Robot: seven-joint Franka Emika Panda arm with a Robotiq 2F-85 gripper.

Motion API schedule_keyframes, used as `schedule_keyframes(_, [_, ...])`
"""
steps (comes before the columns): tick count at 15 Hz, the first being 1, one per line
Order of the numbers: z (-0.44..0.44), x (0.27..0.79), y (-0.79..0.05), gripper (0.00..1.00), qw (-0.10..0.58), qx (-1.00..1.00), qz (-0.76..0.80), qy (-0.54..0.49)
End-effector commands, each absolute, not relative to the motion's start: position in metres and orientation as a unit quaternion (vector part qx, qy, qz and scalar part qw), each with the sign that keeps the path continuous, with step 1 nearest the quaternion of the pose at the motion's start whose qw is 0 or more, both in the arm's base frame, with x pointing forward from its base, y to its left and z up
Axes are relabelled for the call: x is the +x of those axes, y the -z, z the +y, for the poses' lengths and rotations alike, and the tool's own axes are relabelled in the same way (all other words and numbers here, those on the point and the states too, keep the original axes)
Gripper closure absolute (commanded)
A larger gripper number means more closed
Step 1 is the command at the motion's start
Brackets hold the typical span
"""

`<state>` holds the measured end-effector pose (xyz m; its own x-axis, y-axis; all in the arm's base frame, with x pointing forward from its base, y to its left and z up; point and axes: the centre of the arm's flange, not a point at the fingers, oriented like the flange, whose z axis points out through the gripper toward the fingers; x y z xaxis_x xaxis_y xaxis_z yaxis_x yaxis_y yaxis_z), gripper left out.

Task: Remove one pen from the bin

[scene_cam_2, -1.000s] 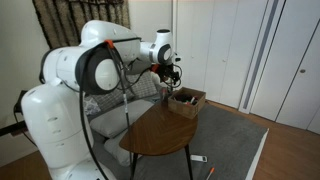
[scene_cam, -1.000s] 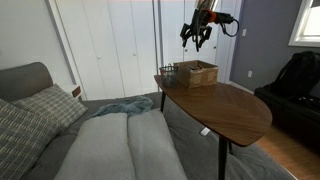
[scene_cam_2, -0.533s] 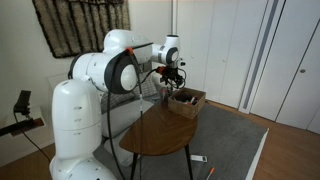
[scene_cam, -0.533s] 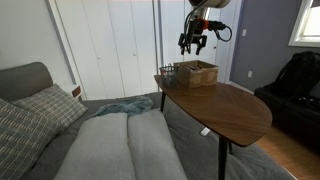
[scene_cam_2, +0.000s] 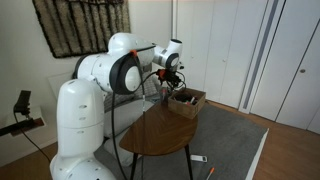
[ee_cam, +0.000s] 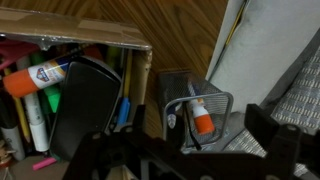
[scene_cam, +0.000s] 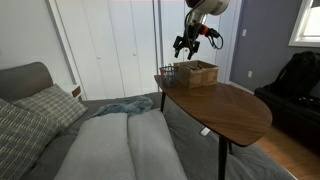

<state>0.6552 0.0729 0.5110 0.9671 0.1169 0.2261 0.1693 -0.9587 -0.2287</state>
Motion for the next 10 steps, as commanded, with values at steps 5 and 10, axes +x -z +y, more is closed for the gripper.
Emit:
schedule_keyframes(5, [0.065, 0.687, -0.496, 0.3, 0.177, -0.973, -0.095, 0.118])
schedule_keyframes(10, [0.058, 0.705, -0.492, 0.42, 0.178, -0.972, -0.09, 0.123])
